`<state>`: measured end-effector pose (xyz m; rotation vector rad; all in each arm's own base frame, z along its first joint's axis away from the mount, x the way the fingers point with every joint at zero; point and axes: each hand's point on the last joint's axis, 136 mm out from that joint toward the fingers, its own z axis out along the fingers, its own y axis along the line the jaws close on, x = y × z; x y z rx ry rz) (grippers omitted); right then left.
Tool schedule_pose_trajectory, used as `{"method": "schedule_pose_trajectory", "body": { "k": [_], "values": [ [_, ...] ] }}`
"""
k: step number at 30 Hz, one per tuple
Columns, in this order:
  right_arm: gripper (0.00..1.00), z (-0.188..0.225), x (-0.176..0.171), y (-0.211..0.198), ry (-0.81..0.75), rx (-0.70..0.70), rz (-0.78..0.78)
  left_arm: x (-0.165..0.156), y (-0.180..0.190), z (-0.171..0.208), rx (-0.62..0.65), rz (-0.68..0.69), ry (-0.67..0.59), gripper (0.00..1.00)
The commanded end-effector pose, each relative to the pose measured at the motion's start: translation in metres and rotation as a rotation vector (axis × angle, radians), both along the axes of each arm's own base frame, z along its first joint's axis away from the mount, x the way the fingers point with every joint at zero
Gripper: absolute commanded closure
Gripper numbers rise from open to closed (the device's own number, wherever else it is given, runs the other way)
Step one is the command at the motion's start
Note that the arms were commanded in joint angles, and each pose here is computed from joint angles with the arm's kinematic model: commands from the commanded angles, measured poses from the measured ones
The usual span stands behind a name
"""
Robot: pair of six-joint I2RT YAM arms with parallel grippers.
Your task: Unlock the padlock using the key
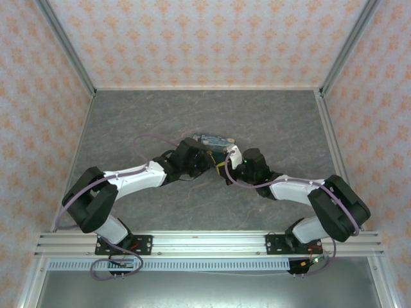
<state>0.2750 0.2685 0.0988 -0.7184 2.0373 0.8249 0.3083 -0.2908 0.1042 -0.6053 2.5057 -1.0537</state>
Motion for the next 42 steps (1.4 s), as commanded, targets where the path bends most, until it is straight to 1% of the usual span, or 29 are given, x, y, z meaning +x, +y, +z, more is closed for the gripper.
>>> {"method": "schedule_pose_trajectory", "body": {
  "k": [1, 12, 21, 24, 30, 33, 37, 42],
  "values": [
    [1.00, 0.046, 0.016, 0.018, -0.149, 0.103, 0.023, 0.002, -0.019, 0.024, -0.088, -0.038, -0.031, 0.84],
    [1.00, 0.074, 0.019, 0.027, -0.197, 0.195, 0.053, 0.001, -0.021, 0.029, -0.110, -0.038, -0.025, 0.84],
    [1.00, 0.079, 0.022, 0.030, -0.193, 0.229, 0.069, -0.001, -0.021, 0.032, -0.124, -0.036, -0.025, 0.84],
    [1.00, 0.073, 0.022, 0.028, -0.185, 0.205, 0.067, -0.001, -0.021, 0.032, -0.124, -0.034, -0.024, 0.84],
    [1.00, 0.047, 0.022, 0.019, -0.168, 0.126, 0.034, 0.000, -0.021, 0.033, -0.132, -0.024, -0.025, 0.84],
    [1.00, 0.039, 0.021, 0.017, -0.172, 0.108, 0.045, 0.001, -0.021, 0.034, -0.133, -0.025, -0.023, 0.84],
    [1.00, 0.038, 0.022, 0.016, -0.198, 0.096, 0.055, 0.000, -0.022, 0.035, -0.132, -0.030, -0.020, 0.84],
    [1.00, 0.044, 0.028, 0.012, -0.247, 0.082, 0.029, -0.001, -0.021, 0.033, -0.125, -0.032, -0.014, 0.84]
  ]
}}
